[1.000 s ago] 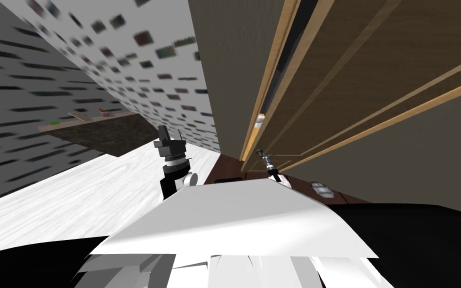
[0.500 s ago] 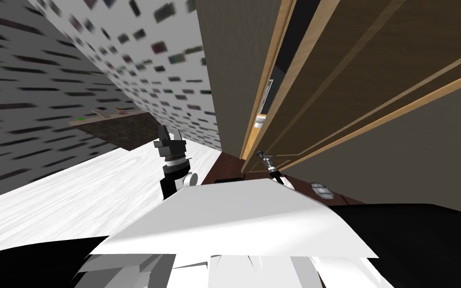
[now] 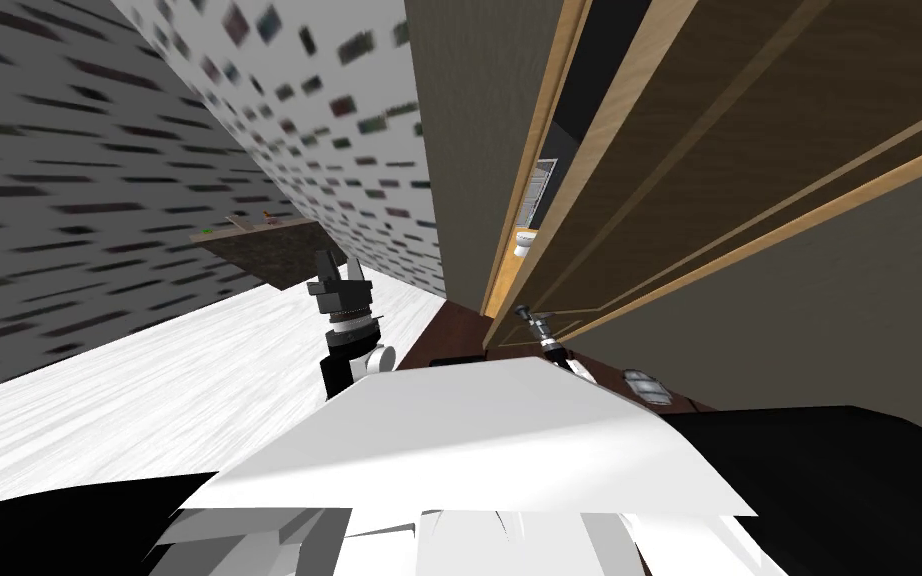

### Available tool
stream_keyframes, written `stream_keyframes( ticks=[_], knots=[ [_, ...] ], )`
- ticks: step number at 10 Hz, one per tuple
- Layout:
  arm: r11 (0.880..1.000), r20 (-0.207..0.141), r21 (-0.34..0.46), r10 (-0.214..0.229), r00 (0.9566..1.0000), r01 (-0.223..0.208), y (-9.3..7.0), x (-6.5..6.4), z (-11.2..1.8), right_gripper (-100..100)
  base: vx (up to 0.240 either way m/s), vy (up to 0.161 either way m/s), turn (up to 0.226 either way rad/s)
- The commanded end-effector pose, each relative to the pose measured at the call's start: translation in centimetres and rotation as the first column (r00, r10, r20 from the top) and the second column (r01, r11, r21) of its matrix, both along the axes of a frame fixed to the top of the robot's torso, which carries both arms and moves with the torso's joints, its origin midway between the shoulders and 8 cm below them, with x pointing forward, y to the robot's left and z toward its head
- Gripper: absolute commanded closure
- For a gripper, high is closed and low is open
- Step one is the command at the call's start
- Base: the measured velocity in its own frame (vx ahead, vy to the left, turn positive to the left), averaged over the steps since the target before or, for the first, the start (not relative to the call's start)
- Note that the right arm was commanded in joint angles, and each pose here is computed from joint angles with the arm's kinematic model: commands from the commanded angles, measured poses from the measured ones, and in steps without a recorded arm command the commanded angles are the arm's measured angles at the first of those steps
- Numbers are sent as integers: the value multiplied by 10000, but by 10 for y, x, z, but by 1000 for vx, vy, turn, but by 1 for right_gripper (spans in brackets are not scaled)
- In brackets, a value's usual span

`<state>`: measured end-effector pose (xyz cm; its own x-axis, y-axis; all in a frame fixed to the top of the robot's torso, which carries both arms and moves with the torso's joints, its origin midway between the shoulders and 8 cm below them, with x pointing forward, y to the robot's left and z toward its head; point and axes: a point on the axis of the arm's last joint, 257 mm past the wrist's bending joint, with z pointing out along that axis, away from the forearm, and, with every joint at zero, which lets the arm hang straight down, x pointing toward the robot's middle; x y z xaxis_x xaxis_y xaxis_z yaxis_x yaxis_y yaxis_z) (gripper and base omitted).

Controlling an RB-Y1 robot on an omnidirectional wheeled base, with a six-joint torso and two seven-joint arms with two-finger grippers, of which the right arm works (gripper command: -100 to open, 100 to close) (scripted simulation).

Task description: Pull the door open

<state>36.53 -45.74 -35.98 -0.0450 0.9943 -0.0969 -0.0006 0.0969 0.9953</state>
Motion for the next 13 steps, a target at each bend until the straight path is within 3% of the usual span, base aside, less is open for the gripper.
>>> stream_keyframes(
  ticks=[1, 3, 11, 13],
  knots=[
    [9999, 42, -50, 138, 9999, -138, -6, -12, 5, 100, -171, -58, 148],
    [9999, 21, -21, 165, 9999, -165, -4, -12, 3, 100, -137, -33, 78],
    [9974, 40, -48, 722, 9974, -722, -11, -57, 5, 100, -196, -78, 162],
    [9972, -42, 16, 745, 9972, -744, -8, -58, 1, 100, -115, -37, 91]
  ],
)
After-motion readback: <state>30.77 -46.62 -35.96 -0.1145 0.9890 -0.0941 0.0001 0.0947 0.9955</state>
